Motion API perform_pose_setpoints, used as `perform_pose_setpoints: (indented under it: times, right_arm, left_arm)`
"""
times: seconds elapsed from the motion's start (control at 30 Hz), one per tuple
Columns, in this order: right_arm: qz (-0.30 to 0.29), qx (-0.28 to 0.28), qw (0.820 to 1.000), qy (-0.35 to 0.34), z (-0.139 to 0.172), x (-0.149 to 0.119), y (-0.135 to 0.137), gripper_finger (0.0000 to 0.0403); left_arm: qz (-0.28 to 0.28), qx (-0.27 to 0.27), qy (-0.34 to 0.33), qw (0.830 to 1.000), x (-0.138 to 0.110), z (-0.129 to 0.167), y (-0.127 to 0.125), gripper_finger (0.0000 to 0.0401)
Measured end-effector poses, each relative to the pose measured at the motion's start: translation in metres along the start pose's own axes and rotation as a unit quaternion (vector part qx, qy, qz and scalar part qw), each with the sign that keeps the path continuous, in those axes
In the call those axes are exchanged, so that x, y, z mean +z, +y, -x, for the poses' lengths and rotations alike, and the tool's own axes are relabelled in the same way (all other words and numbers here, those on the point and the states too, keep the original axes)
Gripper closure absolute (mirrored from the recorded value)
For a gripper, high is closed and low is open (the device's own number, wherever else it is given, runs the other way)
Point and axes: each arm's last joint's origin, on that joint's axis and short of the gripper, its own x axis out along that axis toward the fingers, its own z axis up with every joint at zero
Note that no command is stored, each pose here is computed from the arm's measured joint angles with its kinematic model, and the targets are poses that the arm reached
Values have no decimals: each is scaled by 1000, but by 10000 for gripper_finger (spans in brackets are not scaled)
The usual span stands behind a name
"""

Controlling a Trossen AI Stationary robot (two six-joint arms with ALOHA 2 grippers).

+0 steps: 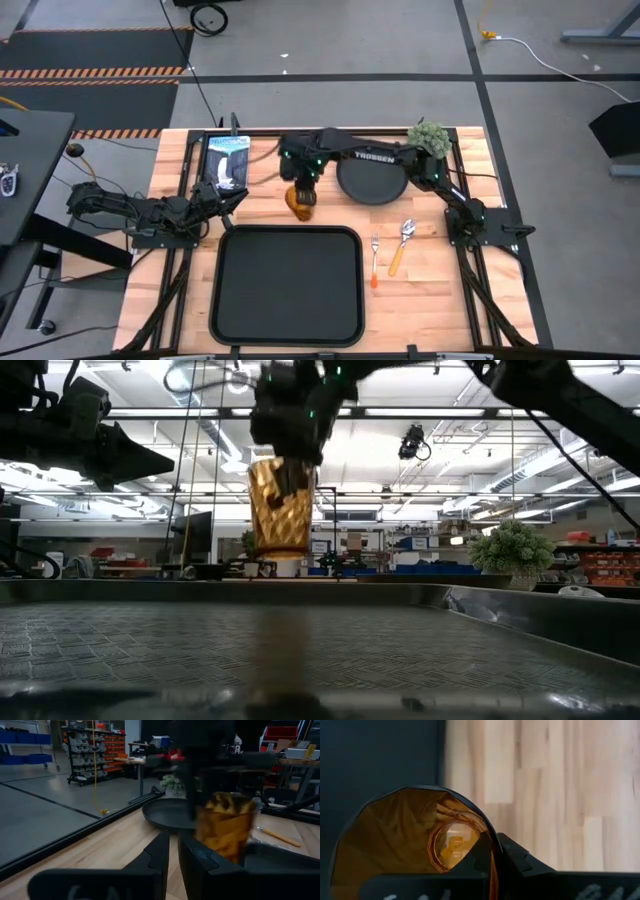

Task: Pick and place plate/cup/fork/spoon on tray
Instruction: Put the brown cup on the black serving tray

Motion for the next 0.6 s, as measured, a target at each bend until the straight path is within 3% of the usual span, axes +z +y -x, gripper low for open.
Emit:
perform_pose_setpoints:
  times: [0.23, 0.43, 0.6]
  right_arm:
    - [2, -22, 998, 58, 9, -8, 67, 385]
    - [-17, -104, 988, 111, -3, -22, 103, 385]
    - [-19, -106, 986, 127, -11, -31, 131, 385]
  left_arm:
    - [0, 0, 0, 1000, 0, 0, 0, 353]
    - [0, 0, 0, 1000, 0, 0, 0, 353]
    - [1, 0, 0, 1000, 0, 0, 0, 353]
